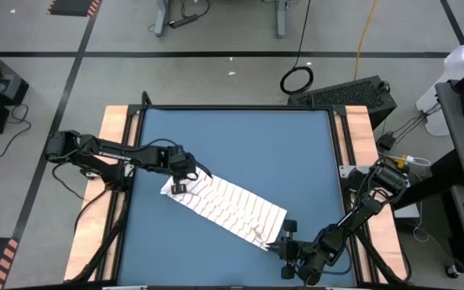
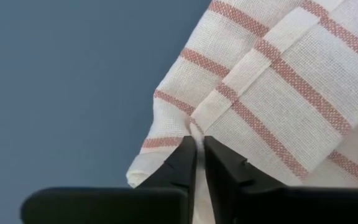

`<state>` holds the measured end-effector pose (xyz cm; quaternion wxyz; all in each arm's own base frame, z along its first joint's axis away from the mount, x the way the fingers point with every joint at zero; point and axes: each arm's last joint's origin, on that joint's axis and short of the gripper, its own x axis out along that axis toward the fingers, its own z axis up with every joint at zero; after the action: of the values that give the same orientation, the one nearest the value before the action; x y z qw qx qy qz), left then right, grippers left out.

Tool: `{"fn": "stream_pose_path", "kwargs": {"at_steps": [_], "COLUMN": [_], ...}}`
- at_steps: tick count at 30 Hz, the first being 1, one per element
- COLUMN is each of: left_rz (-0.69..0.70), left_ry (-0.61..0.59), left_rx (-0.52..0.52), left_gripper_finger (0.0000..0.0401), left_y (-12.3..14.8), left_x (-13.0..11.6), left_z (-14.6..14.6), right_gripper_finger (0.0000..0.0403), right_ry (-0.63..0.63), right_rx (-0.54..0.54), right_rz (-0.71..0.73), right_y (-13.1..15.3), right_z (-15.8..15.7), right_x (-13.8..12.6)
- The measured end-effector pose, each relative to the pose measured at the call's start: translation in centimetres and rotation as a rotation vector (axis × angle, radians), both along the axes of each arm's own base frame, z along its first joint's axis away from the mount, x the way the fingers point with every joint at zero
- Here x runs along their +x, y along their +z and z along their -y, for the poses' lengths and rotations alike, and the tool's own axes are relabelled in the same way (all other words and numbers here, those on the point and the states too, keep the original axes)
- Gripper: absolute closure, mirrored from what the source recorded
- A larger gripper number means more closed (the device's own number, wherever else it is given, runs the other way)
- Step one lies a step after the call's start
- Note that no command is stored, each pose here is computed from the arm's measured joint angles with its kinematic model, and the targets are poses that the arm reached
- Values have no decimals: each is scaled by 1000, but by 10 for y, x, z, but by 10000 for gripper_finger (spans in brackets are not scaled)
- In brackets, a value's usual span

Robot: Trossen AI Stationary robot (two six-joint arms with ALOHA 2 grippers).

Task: Roll towel
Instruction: Fold the white towel

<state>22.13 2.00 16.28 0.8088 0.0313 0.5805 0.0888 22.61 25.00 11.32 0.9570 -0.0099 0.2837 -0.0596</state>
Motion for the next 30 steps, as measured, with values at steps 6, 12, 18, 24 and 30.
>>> {"fn": "stream_pose_path", "kwargs": {"at_steps": [6,12,18,24,30], "left_rz": [-1,38,63,51,-27], "left_ry": [-18,-18,-24,-11,-36], "left_rx": [6,4,-32,-47,-51], "left_gripper_finger": [391,395,393,347,286], "left_y": [0,15,32,26,1], "left_x": [0,-3,-15,-16,-20], "left_z": [0,0,2,3,6], "right_gripper_finger": [394,394,394,394,394], "right_ry": [0,-3,-11,-14,-14], "right_rx": [0,2,16,18,19], "right_rz": [0,0,4,6,6], "right_y": [0,0,0,0,0], "right_z": [0,1,1,1,2], "right_x": [0,1,2,3,3]}}
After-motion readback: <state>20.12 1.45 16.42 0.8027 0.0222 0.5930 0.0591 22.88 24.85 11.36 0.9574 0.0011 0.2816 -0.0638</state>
